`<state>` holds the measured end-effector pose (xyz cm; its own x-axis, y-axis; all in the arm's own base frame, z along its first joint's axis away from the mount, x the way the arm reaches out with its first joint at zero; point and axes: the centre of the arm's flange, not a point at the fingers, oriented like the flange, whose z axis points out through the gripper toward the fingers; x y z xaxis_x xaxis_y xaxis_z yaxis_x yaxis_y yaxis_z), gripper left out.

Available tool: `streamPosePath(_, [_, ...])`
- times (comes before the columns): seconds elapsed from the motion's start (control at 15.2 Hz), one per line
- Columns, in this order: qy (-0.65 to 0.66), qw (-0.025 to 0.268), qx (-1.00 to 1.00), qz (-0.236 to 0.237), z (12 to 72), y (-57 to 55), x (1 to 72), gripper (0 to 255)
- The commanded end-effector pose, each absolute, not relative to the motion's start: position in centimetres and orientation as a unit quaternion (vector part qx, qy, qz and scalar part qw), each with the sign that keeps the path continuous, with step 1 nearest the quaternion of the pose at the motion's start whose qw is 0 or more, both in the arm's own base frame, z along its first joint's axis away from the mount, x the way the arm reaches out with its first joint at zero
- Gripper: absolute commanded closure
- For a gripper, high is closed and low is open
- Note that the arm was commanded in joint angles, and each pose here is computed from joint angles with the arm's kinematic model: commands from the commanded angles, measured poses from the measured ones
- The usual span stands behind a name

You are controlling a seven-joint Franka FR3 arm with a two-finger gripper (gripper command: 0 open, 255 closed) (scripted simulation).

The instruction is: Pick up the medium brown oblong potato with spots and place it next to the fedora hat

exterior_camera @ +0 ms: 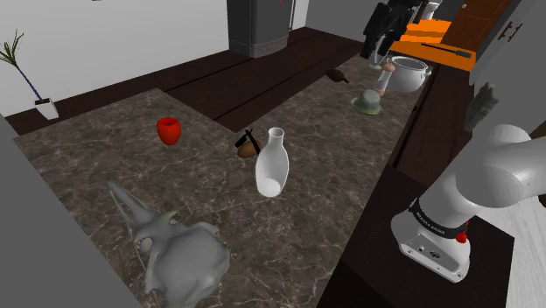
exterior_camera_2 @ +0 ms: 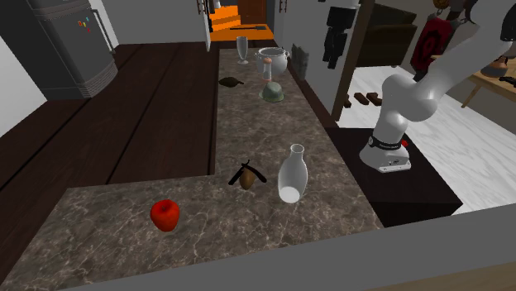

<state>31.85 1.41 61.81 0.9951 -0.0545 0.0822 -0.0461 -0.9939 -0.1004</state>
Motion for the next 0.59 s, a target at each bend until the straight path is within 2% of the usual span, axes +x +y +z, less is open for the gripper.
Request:
streamPosePath(0.0, [0.025,0.049,-0.998,-0.042,61.8,1.4,31.9,0])
streamPosePath(0.53, [0.147,0.070,-0.987,-0.012,54.1,5.2,38.2,0])
